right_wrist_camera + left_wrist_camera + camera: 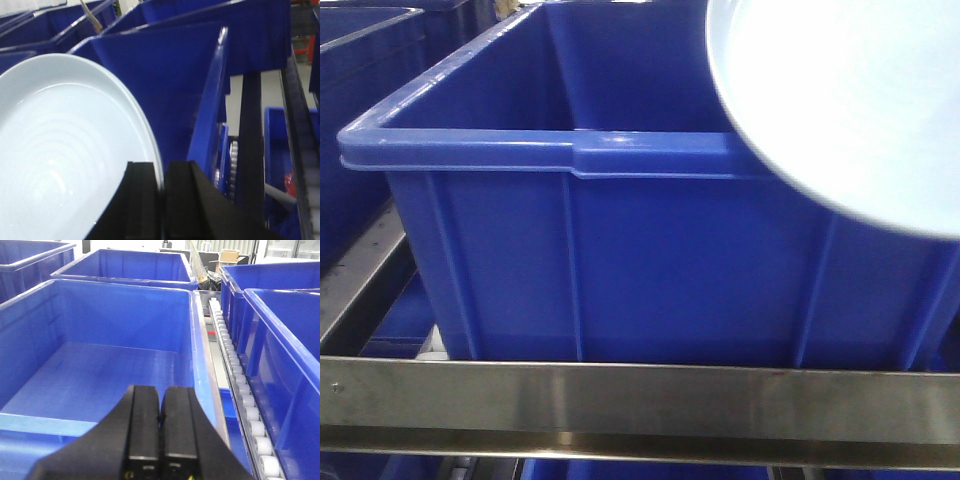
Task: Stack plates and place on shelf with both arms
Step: 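Lower the plates with the right gripper into the blue bin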
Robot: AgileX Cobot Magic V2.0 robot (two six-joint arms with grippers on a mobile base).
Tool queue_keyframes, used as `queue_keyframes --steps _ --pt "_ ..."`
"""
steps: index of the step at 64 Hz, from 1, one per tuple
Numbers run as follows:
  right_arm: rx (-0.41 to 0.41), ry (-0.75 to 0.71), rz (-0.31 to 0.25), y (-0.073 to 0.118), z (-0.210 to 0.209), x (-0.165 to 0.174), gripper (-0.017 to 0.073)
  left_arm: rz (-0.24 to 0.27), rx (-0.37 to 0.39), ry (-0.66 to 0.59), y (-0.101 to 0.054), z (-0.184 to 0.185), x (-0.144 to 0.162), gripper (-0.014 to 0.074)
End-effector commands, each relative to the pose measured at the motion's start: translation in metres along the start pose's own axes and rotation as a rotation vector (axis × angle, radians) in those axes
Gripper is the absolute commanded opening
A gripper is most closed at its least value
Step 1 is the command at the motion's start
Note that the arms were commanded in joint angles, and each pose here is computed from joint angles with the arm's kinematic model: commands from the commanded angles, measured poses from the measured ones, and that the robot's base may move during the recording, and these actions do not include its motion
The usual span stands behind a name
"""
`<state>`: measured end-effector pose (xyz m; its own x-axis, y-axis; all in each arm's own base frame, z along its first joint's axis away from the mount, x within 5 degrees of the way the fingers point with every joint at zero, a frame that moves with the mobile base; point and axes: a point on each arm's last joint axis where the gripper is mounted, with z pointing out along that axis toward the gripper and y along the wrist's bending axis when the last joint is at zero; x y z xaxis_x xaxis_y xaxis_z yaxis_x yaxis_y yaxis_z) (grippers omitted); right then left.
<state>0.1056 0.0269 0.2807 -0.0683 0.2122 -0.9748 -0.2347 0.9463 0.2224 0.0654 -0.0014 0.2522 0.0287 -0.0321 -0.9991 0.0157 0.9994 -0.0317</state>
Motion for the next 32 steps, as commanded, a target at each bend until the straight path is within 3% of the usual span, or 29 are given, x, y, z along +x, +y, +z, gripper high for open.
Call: queue_keyframes --steps 1,13,32 --pt "-0.021 -0.168 0.005 0.007 0.002 -0.036 0.0052 -0.011 -0.014 -0.099 0.001 0.000 -0.017 0.0081" --pt "-0.023 -0.156 0.005 0.013 0.021 -0.063 0.0057 -0.011 -0.014 -0.099 0.001 0.000 -0.017 0.0081" --pt "-0.007 -0.088 0.003 0.022 0.090 -0.094 0.0057 -0.011 -0.014 -0.099 0.001 0.000 -0.017 0.0081"
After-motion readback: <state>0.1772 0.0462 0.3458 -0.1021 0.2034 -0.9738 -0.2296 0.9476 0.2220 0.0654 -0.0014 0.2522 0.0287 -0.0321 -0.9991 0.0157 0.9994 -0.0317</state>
